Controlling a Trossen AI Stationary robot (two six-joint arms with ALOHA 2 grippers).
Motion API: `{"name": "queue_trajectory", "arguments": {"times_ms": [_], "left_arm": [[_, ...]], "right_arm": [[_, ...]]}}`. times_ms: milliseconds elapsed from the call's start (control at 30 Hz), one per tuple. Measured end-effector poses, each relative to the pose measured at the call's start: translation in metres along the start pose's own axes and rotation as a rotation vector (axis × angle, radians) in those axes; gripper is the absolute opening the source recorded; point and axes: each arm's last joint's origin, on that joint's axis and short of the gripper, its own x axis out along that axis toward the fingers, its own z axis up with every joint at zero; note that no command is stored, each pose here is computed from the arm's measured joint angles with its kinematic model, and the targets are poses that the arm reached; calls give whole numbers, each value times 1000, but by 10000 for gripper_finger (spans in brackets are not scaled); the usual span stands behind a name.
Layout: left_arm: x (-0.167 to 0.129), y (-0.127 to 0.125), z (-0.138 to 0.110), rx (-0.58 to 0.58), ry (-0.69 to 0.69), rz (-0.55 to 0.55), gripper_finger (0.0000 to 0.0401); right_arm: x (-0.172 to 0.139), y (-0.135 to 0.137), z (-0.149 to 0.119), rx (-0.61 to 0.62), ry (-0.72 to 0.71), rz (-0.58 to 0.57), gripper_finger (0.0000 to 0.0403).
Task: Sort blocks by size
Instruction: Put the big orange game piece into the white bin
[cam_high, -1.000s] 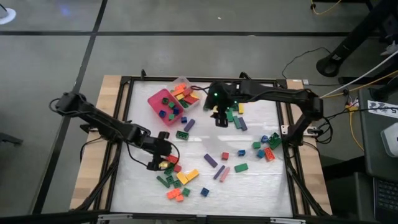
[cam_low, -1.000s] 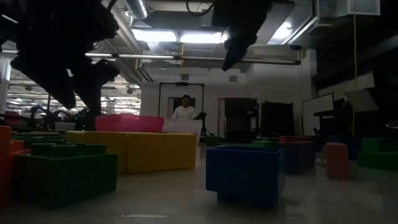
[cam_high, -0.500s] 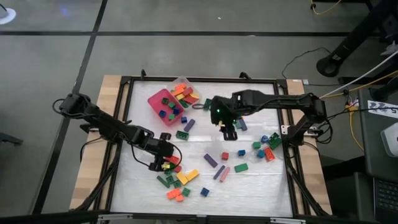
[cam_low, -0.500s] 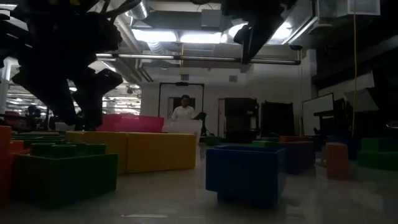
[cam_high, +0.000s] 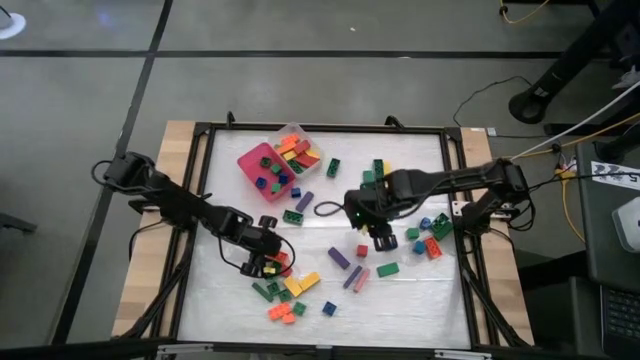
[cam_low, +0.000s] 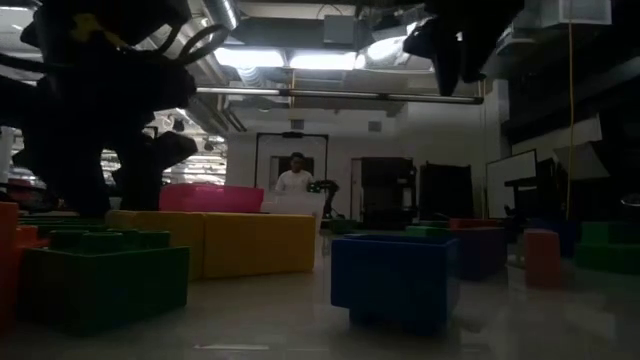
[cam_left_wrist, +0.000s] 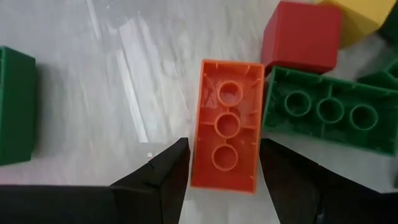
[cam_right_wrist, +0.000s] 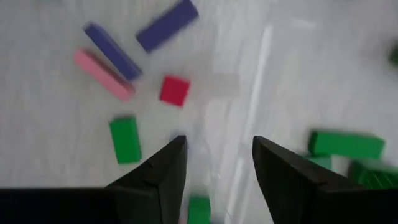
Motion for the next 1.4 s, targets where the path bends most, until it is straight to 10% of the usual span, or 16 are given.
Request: {"name": "queue_trajectory", "arguments": {"times_ms": [500, 733, 1067, 1400], "left_arm": [[8, 4, 5, -18, -24, 91, 122], [-11, 25, 21, -20, -121, 201, 122], [-37, 99, 38, 77, -242, 579, 126], [-56, 188, 8, -229, -267, 784, 147]], "right_arm": [[30, 23, -28, 14, 68, -56, 182], [73, 24, -45, 127, -197, 20, 182], [122, 26, -35, 190, -507, 148, 182], [141, 26, -18, 248, -592, 189, 182]]}}
